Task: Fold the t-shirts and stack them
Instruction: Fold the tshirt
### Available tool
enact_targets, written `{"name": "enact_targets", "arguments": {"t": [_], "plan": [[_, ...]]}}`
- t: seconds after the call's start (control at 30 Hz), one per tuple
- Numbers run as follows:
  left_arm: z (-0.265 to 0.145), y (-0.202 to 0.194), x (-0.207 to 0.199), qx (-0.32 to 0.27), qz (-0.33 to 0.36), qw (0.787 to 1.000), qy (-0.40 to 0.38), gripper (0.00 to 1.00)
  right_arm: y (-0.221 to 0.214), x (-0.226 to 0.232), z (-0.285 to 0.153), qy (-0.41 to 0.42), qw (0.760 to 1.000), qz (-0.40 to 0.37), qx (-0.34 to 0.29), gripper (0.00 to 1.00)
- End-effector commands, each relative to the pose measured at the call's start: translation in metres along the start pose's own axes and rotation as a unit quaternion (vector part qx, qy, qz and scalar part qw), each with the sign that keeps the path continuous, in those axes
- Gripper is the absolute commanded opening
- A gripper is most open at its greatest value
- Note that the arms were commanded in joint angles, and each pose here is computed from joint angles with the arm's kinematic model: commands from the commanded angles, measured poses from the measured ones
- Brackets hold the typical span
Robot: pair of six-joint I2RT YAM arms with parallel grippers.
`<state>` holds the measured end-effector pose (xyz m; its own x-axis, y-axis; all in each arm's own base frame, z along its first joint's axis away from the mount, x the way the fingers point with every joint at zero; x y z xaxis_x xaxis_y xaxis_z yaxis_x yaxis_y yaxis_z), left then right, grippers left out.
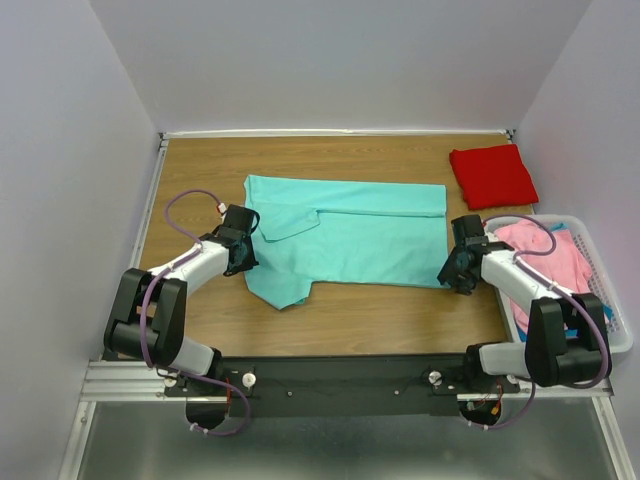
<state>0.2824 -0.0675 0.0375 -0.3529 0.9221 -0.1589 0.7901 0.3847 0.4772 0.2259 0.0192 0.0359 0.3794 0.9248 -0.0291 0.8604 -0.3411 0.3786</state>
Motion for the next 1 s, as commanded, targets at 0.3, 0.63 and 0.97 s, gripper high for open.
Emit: {"name": "enact_targets", "arguments": {"t": [0.3, 0.63, 0.97], "plan": [[-0.001, -0.003, 0.001, 0.002, 0.001, 1.0, -0.008, 0.0, -0.004, -0.002, 0.006, -0.003, 1.0, 0.017, 0.01, 0.33], [-0.022, 0.007, -0.006, -0.011, -0.021, 0.999, -0.03, 0.0, 0.006, 0.0, -0.012, 0.014, 1.0, 0.016, -0.015, 0.01], [-0.032, 0.031, -0.013, -0.023, -0.022, 0.999, -0.04, 0.0, 0.031, 0.004, -0.029, 0.019, 0.999, 0.004, -0.042, 0.01]]}}
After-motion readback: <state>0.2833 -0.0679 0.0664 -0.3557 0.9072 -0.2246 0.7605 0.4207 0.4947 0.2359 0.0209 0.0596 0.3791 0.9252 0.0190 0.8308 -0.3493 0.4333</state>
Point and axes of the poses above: each gripper's point midway between its finger pads, its own z axis out along the fingers, its own x axis along the line the jaws close on, y = z × x, the point moved 2 cm from there along -z, back along the fingers, and after that the axes turned 11 degrees about -z, right-handed, at the moved point
